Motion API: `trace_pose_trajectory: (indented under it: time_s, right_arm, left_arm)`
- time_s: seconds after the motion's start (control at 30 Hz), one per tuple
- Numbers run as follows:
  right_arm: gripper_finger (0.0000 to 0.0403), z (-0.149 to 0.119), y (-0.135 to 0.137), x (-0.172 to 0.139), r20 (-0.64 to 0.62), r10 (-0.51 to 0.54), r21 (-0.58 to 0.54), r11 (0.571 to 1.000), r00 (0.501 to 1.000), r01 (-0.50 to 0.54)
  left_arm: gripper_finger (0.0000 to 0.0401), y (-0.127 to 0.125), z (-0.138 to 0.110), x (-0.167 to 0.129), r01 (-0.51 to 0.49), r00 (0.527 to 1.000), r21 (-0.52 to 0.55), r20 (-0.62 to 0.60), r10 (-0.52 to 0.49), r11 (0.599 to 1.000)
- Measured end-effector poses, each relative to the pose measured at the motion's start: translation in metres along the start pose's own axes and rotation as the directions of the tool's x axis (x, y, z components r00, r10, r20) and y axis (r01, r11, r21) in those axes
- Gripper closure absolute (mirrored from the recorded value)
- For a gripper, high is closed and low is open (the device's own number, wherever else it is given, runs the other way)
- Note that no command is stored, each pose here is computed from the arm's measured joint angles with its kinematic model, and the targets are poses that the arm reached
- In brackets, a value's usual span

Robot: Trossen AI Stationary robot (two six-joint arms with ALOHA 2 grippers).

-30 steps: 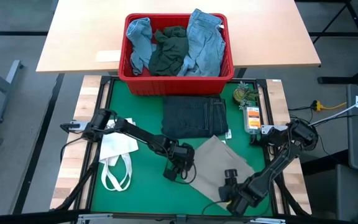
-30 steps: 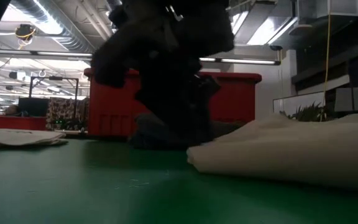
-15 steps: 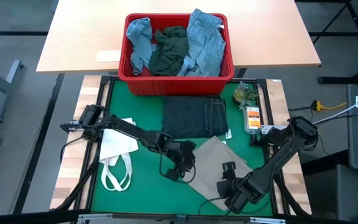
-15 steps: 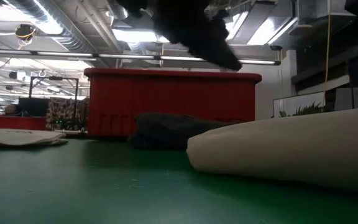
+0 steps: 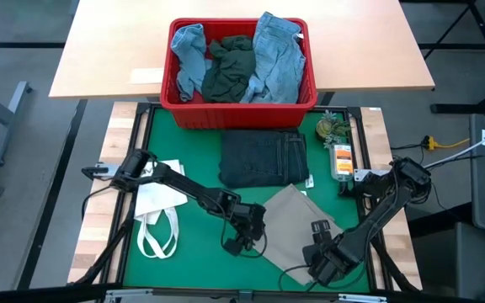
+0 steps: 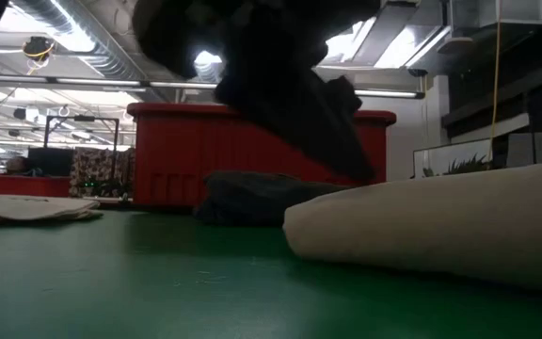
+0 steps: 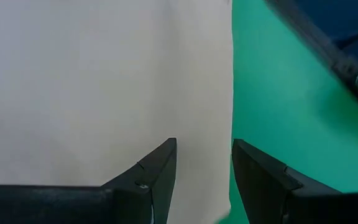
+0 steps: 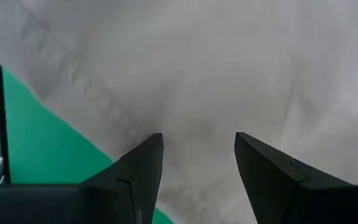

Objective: Fold laundry
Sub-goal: Stack the brown shorts on the blue pants

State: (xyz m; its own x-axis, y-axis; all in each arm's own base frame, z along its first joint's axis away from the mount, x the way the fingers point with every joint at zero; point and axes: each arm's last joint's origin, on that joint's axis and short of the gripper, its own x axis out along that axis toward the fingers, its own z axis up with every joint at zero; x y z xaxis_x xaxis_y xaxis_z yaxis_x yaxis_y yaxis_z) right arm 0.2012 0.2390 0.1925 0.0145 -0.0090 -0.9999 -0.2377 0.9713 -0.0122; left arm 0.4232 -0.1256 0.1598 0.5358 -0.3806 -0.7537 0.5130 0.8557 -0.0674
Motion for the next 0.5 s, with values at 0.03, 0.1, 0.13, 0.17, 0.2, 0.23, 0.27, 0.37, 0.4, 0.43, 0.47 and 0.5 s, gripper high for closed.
trace_pose_trajectory:
  time_s: [0.03, 0.1, 0.13, 0.17, 0.2, 0.23, 0.27, 0.37, 0.4, 0.43, 0.47, 0.5]
  right_arm:
    - [0.0201, -0.001, 0.001, 0.0, -0.006, 0.008, -0.001, 1.0, 1.0, -0.008]
    - [0.0201, -0.002, 0.002, 0.0, -0.018, 0.008, 0.002, 1.0, 1.0, -0.008]
    - [0.0201, -0.005, 0.003, 0.0, -0.027, 0.002, -0.004, 1.0, 1.0, -0.002]
    - [0.0201, -0.007, 0.003, 0.0, -0.043, -0.01, -0.004, 1.0, 0.999, 0.01]
    - [0.0201, -0.01, 0.003, 0.0, -0.064, -0.026, -0.003, 1.0, 0.998, 0.026]
    - [0.0201, -0.013, 0.003, 0.0, -0.082, -0.041, 0.008, 0.999, 0.996, 0.042]
    - [0.0201, -0.016, 0.004, -0.001, -0.1, -0.053, 0.02, 0.998, 0.994, 0.056]
    - [0.0201, -0.026, 0.005, -0.002, -0.161, -0.079, 0.063, 0.994, 0.984, 0.09]
    - [0.0201, -0.028, 0.007, -0.002, -0.17, -0.084, 0.071, 0.993, 0.982, 0.098]
    - [0.0201, -0.03, 0.008, -0.001, -0.171, -0.087, 0.071, 0.992, 0.981, 0.1]
    - [0.0201, -0.032, 0.01, 0.001, -0.168, -0.085, 0.079, 0.992, 0.982, 0.1]
    - [0.0201, -0.033, 0.011, 0.002, -0.168, -0.087, 0.086, 0.991, 0.982, 0.102]
  left_arm:
    - [0.025, 0.002, 0.001, 0.0, 0.014, 1.0, -0.01, 0.012, -0.014, 1.0]
    - [0.025, 0.005, -0.001, 0.001, 0.045, 0.999, -0.039, 0.012, -0.045, 0.998]
    - [0.025, 0.007, -0.003, 0.001, 0.056, 0.998, -0.049, 0.008, -0.055, 0.997]
    - [0.025, 0.009, -0.004, 0.003, 0.06, 0.998, -0.057, 0.004, -0.06, 0.997]
    - [0.025, 0.011, -0.005, 0.004, 0.059, 0.998, -0.061, 0.001, -0.059, 0.996]
    - [0.025, 0.012, -0.006, 0.004, 0.057, 0.998, -0.065, -0.004, -0.058, 0.996]
    - [0.025, 0.013, -0.007, 0.004, 0.056, 0.998, -0.067, -0.006, -0.057, 0.996]
    - [0.025, 0.016, -0.01, 0.007, 0.053, 0.998, -0.062, -0.015, -0.054, 0.997]
    - [0.025, 0.016, -0.012, 0.008, 0.051, 0.998, -0.067, -0.03, -0.053, 0.996]
    - [0.025, 0.017, -0.014, 0.01, 0.045, 0.998, -0.07, -0.045, -0.048, 0.997]
    - [0.025, 0.017, -0.015, 0.012, 0.036, 0.998, -0.069, -0.05, -0.04, 0.997]
    - [0.025, 0.017, -0.017, 0.013, 0.028, 0.998, -0.07, -0.06, -0.032, 0.997]
